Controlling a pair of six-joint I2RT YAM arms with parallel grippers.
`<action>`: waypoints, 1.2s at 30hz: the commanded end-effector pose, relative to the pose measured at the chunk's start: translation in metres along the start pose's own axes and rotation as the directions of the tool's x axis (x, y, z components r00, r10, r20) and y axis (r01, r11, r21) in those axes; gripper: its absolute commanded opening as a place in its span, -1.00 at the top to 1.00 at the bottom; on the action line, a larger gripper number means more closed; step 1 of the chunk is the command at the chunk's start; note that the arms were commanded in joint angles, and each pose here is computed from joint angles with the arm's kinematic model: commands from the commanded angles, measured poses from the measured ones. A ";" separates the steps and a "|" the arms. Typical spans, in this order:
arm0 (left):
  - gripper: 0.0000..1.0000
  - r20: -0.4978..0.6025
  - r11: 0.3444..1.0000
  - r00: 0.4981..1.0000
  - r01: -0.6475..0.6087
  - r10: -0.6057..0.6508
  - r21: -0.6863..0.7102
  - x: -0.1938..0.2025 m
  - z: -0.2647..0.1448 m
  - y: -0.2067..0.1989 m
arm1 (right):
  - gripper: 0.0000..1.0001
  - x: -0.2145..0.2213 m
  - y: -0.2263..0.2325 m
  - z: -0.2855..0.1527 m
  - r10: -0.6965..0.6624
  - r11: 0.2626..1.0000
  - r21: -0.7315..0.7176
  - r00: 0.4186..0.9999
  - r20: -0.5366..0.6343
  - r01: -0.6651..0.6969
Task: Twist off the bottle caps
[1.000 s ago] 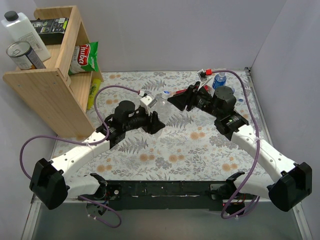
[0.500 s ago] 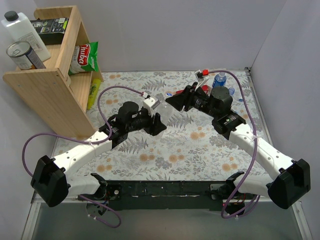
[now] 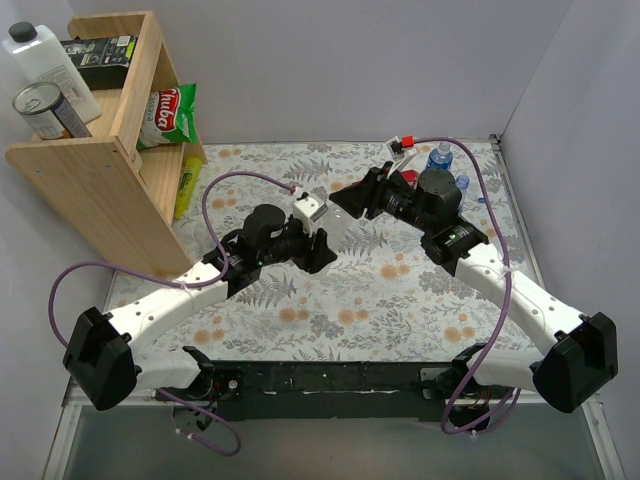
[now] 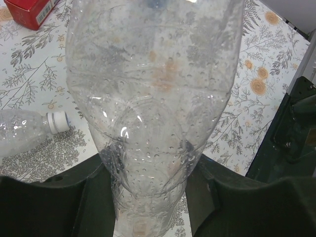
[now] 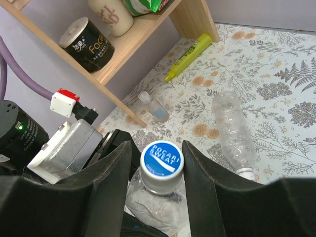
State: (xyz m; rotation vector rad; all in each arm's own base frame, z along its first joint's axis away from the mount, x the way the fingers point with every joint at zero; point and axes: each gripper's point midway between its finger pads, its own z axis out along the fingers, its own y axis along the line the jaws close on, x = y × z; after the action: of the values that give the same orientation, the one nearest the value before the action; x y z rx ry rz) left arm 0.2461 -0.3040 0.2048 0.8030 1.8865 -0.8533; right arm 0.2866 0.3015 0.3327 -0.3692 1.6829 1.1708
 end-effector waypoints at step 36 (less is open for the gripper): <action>0.21 0.153 0.831 0.988 -0.114 0.035 0.545 -0.041 -0.059 -0.078 | 0.00 -0.019 0.100 -0.062 -0.328 0.745 -0.604 0.944 0.038 0.283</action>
State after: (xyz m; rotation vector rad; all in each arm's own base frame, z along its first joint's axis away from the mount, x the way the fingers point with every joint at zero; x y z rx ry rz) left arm 0.1566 -0.3090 0.2605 1.1802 1.5100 -1.5250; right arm 0.1883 0.3035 0.3944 -1.0597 1.2426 1.4925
